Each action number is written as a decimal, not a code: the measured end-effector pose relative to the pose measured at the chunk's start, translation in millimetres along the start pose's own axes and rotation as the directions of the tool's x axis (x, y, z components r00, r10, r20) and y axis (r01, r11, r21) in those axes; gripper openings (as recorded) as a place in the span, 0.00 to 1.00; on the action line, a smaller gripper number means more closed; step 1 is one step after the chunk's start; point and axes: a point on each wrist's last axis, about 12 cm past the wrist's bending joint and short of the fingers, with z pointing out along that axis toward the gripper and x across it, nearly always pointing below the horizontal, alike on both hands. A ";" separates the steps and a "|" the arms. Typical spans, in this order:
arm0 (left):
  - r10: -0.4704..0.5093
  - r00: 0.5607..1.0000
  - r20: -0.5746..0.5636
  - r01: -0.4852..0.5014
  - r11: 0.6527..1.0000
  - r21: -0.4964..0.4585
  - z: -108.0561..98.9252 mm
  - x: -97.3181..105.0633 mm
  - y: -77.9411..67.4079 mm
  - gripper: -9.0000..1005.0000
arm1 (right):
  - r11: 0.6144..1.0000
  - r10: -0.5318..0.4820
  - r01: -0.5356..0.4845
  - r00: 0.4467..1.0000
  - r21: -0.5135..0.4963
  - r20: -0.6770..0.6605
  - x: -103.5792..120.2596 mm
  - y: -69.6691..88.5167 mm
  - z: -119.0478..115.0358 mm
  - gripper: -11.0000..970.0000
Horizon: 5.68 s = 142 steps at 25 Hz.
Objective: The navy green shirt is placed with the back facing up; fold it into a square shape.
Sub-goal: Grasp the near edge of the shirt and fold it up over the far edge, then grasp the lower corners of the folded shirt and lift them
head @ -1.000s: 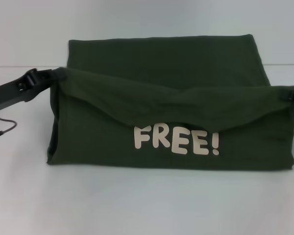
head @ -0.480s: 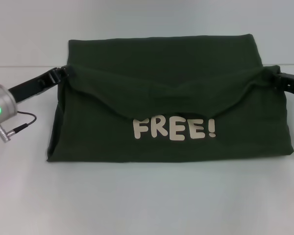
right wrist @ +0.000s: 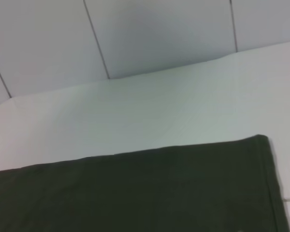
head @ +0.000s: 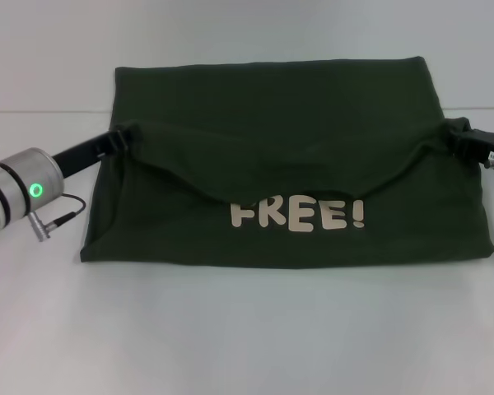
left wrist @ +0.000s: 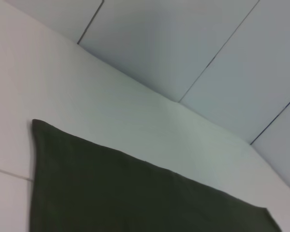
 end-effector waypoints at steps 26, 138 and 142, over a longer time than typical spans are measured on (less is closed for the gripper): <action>-0.120 0.989 0.088 0.115 0.991 0.063 -30.3 13.7 13.7 0.64 | 0.967 0.154 -0.169 0.984 -0.192 -0.089 3.1 -3.0 -26.2 0.70; 0.139 0.863 -0.486 -0.151 0.988 0.014 -53.6 -0.6 20.0 0.06 | 0.975 0.184 -0.220 0.757 0.020 -0.626 -34.3 -16.2 -42.8 0.87; 0.139 0.863 -0.485 -0.151 0.988 0.015 -53.5 -0.8 19.9 0.05 | 0.975 0.189 -0.222 0.757 0.027 -0.625 -33.0 -17.6 -43.6 0.71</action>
